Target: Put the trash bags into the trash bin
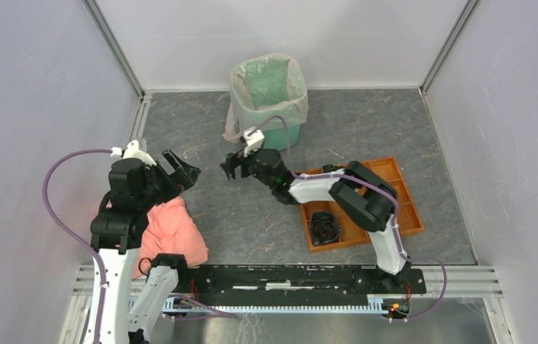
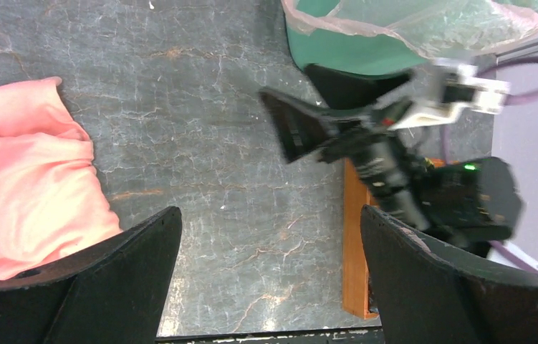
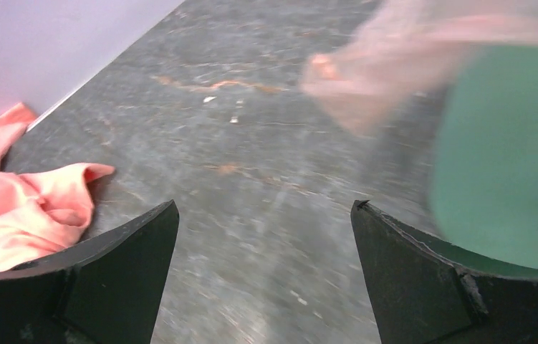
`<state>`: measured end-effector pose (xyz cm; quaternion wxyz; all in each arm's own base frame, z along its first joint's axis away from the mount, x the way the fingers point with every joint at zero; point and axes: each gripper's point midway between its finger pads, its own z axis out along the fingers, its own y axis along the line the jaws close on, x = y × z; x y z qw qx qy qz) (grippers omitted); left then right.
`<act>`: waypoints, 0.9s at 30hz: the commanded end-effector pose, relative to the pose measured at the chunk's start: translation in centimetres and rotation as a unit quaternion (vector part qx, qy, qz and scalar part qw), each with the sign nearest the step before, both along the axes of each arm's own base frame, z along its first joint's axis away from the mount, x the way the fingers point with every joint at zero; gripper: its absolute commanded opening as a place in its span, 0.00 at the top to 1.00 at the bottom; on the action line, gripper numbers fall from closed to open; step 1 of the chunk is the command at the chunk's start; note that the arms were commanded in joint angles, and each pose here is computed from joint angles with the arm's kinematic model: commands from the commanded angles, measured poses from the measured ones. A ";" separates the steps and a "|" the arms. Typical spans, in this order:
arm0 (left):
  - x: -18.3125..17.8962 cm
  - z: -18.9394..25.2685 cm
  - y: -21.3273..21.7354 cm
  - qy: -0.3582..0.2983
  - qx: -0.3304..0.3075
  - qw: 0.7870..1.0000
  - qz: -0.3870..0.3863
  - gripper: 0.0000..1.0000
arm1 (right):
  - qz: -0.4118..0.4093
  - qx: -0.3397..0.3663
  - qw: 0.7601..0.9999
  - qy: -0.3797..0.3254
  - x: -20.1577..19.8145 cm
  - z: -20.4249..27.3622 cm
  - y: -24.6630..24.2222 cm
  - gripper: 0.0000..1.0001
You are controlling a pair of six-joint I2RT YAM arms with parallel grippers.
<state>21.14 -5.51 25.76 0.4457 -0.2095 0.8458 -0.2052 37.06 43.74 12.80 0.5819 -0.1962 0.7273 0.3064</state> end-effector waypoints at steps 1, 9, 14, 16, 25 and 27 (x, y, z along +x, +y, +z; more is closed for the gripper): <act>-1.0 2.2 0.0 -0.031 0.012 0.999 -0.012 0.00 | 0.023 -0.003 0.999 -0.022 0.5 -0.6 4.9 0.02; -1.8 2.2 0.4 -0.028 0.018 0.999 -0.006 0.00 | -0.195 -0.077 0.976 -0.055 7.5 -2.2 -1.6 0.02; -1.6 2.5 0.3 -0.028 0.021 0.999 -0.010 0.00 | -0.314 -0.088 0.946 -0.008 10.8 -3.8 -10.3 0.02; -1.6 2.3 0.5 -0.027 0.023 0.999 -0.007 0.00 | -0.318 -0.083 0.945 -0.005 10.3 -3.2 -12.9 0.02; -0.3 2.9 -0.3 -0.049 0.004 0.999 -0.019 0.00 | -0.165 -0.108 0.980 0.014 -1.8 4.5 -18.4 0.02; 0.0 4.6 -0.6 -0.067 0.000 0.997 -0.026 0.00 | -0.174 -0.116 0.978 0.019 -3.9 7.5 -20.8 0.02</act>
